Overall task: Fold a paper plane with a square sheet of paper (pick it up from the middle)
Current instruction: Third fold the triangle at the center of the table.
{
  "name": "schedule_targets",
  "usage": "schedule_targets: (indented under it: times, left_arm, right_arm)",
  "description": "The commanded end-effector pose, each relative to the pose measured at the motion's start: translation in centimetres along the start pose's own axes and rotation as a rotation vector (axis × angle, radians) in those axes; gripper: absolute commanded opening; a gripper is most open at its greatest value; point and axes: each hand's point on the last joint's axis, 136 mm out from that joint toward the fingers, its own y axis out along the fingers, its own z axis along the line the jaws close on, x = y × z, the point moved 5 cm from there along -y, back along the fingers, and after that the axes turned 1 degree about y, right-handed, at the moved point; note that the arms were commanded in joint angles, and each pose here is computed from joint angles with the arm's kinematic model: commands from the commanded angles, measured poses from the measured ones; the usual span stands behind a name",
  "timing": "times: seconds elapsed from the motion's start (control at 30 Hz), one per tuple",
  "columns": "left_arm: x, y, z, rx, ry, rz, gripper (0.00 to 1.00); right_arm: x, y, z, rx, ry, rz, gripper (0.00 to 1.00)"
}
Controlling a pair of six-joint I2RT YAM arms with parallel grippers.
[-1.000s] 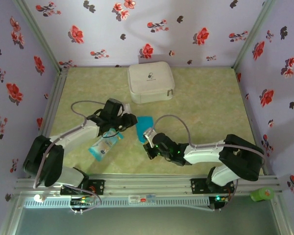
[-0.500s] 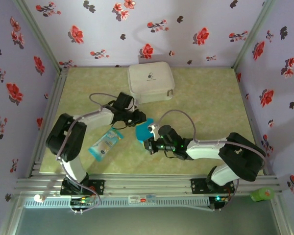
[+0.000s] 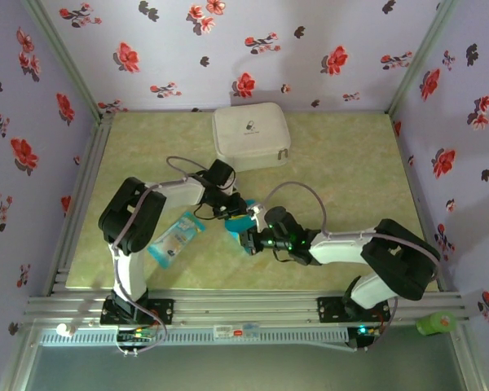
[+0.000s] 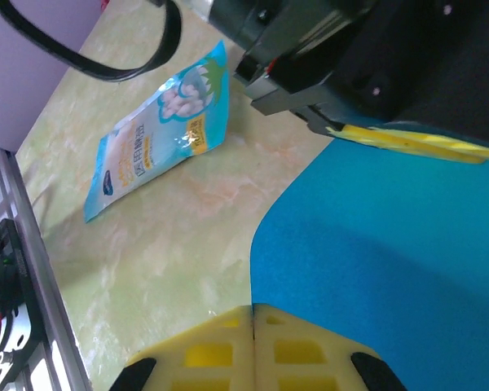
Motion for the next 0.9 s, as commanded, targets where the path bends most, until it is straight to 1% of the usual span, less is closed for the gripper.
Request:
schedule_targets:
  times: [0.0,0.07,0.23,0.33,0.7,0.87]
  left_arm:
    - [-1.2,1.0,1.7,0.082,-0.005,0.050,0.21]
    - [-1.2,1.0,1.7,0.079,-0.009,0.045,0.20]
    - [-1.3,0.8,1.5,0.074,-0.006,0.041,0.20]
    - [-1.3,0.8,1.5,0.071,-0.005,0.036,0.20]
    - [-1.3,0.6,1.3,0.063,-0.004,0.029,0.20]
    - [-1.3,0.7,1.3,0.064,-0.006,0.030,0.20]
  right_arm:
    - [-0.6,0.3,-1.6,-0.062,0.055,0.039,0.00]
    - [-0.8,0.4,-2.6,-0.096,0.085,0.054,0.00]
    - [-0.5,0.4,-3.8,-0.124,0.144,0.034,0.00]
    - [-0.4,0.5,-4.4,-0.157,0.165,0.058,0.00]
    - [-0.3,0.5,-5.6,-0.231,0.140,0.096,0.00]
    - [0.1,0.7,-5.5,-0.233,0.126,0.099,0.00]
